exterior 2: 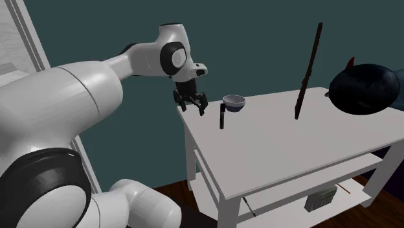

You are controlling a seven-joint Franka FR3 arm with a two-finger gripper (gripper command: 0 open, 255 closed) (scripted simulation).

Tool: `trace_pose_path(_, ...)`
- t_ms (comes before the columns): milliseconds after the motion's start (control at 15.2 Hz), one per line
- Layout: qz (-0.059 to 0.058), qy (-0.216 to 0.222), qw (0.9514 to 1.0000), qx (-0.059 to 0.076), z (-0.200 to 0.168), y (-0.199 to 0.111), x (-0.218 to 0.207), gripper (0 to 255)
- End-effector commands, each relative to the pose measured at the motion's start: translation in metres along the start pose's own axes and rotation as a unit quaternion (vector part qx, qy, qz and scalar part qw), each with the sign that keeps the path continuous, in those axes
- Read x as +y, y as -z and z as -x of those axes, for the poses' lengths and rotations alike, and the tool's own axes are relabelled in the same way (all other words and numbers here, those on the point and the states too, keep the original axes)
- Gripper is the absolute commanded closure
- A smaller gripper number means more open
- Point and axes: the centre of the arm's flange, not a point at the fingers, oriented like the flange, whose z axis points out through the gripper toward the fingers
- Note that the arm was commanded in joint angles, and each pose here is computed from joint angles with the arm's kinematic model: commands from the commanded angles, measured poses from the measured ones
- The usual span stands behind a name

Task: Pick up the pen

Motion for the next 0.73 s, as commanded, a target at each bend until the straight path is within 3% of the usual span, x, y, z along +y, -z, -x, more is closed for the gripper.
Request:
trace_pose_path(0,0.0,0.0,1.0,0.0,0.0,0.0,0.0,0)
trace_pose_path(330,-0.023,0.076,0.9966,-0.022,-0.064,-0.007,0.04,0)
trace_pose_path(660,-0.045,0.151,0.9865,-0.043,-0.132,-0.019,0.069,0)
